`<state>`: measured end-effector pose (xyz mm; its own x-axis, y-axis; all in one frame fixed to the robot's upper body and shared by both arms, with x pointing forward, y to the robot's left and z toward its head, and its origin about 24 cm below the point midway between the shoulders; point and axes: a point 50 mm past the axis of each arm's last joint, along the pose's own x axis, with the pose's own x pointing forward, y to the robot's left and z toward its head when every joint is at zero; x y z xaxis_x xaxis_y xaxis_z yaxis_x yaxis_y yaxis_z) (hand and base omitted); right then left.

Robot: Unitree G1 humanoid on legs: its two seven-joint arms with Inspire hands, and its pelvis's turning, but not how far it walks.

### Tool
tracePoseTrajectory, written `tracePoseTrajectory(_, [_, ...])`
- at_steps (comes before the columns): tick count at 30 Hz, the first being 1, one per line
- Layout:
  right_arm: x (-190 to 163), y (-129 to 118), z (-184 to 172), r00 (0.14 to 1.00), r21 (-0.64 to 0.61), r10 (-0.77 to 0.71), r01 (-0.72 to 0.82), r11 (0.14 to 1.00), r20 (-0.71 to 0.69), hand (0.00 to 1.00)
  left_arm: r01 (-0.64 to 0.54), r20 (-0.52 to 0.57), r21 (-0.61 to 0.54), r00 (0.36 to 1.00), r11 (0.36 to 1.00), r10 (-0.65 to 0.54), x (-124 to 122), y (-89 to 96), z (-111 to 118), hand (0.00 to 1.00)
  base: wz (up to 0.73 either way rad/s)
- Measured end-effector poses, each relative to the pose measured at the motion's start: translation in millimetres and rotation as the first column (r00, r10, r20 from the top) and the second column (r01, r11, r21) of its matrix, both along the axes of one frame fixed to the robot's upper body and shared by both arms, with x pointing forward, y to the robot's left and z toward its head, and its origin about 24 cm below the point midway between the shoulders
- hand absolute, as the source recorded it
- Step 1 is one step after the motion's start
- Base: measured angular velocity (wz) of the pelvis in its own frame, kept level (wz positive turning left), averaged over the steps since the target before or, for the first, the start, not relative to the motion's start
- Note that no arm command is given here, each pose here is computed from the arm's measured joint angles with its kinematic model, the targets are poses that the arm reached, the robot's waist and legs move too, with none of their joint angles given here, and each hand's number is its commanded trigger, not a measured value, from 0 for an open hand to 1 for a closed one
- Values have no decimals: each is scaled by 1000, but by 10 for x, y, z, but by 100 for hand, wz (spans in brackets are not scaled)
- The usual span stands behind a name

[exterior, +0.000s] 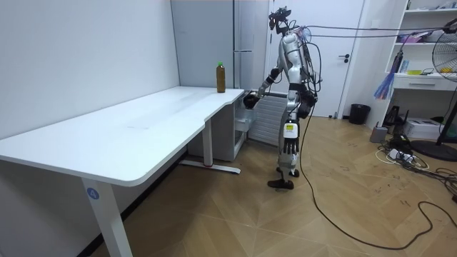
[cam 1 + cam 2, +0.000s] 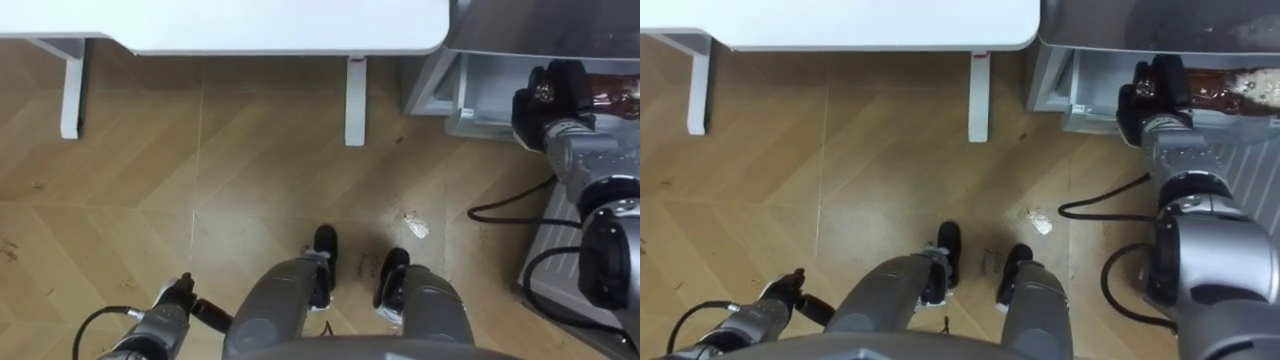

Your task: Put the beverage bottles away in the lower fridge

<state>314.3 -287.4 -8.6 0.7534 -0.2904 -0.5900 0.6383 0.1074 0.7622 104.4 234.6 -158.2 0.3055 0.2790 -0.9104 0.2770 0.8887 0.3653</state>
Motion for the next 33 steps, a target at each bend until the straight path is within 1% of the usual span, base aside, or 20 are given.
tracePoseTrajectory(2, [36, 11, 38, 1000, -6, 6, -6, 1000, 2, 100, -1, -2, 5, 1000, 1000, 1, -2, 17, 3, 0, -5])
tracePoseTrajectory(3, [46, 13, 48, 1000, -13, 10, -10, 1000, -2, 89, 1, -5, 7, 1000, 1000, -1, -5, 21, 3, 0, -7])
tracePoseTrajectory(4, [57, 17, 59, 1000, -19, 13, -13, 1000, -11, 65, 1, -6, 8, 1000, 1000, -1, -7, 22, 3, 0, -6])
tracePoseTrajectory(5, [65, 20, 68, 1000, -20, 13, -13, 1000, -15, 3, 1, -6, 8, 1000, 1000, 0, -6, 23, 4, 0, -3])
tracePoseTrajectory(6, [77, 25, 81, 1000, -22, 13, -14, 1000, -25, 0, 0, -7, 9, 1000, 1000, 0, -7, 25, 4, 0, 0])
tracePoseTrajectory(11, [115, 38, 123, 998, -24, 9, -11, 1000, -62, 0, 10, -14, 15, 1000, 1000, -9, -13, 38, 6, 0, 0])
tracePoseTrajectory(17, [120, 9, 151, 995, -34, -1, -3, 999, -98, 0, 35, -35, 43, 999, 998, -33, -55, 128, 18, 0, 2])
tracePoseTrajectory(22, [136, 16, 169, 995, -47, 7, -12, 999, -99, 0, 62, -53, 38, 997, 997, -60, -81, 106, 4, 0, 0])
tracePoseTrajectory(33, [137, -8, 185, 994, -82, 18, -27, 996, -109, 0, 79, -58, 32, 995, 996, -77, -81, 91, 0, 0, 0])
